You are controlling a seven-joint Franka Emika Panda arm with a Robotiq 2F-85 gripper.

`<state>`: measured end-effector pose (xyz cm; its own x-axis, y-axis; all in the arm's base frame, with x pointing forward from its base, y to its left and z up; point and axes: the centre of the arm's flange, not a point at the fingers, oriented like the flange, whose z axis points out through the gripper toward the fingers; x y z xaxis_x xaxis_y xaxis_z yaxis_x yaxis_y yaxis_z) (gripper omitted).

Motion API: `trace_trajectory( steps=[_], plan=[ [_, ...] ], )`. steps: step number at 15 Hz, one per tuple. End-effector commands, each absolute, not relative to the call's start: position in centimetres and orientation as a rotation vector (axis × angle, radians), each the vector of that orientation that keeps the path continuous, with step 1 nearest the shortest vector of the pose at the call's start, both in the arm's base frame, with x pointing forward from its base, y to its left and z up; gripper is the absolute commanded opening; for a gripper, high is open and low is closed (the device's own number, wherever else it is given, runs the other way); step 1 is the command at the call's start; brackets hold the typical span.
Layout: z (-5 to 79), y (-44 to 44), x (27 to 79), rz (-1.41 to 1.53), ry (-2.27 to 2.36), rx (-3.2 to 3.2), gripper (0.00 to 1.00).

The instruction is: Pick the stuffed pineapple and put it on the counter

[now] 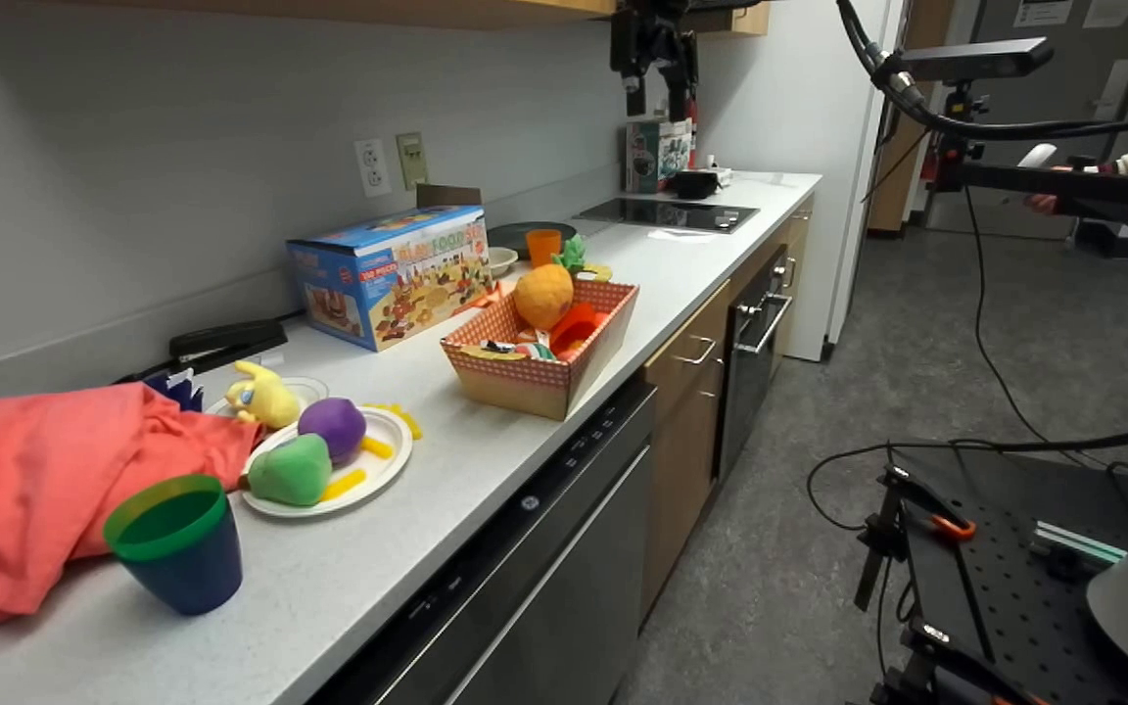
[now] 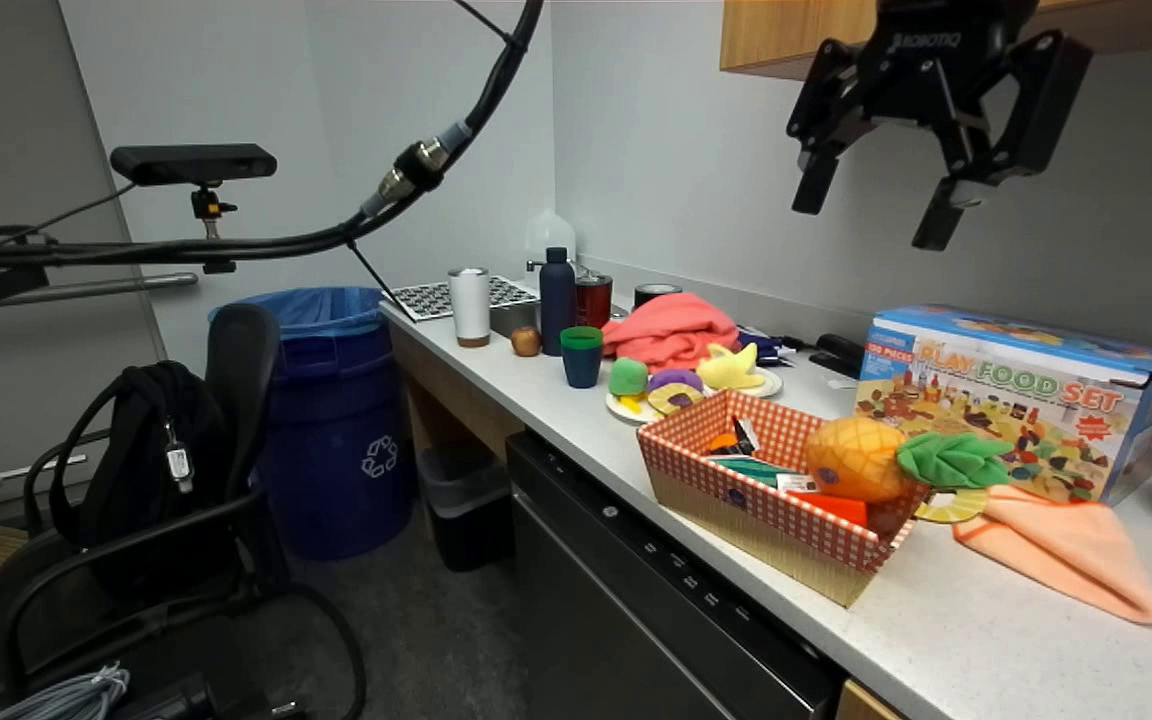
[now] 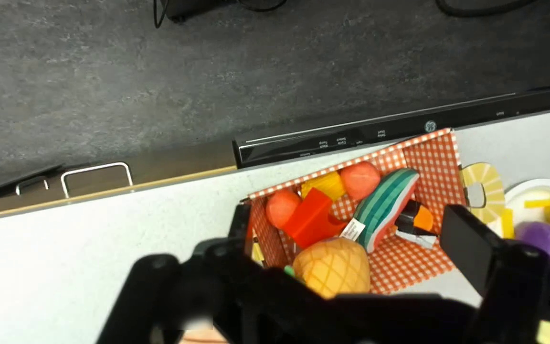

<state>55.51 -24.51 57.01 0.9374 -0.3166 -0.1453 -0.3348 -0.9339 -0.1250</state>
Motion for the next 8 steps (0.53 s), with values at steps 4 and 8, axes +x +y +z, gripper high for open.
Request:
trace_trajectory(
  steps=[4, 8],
  plan=[
    [60.3, -26.9, 60.5, 0.171, 0.546, -2.960, 1.00],
    [61.1, -28.6, 64.0, 0.155, 0.579, -2.957, 1.00]
  ],
)
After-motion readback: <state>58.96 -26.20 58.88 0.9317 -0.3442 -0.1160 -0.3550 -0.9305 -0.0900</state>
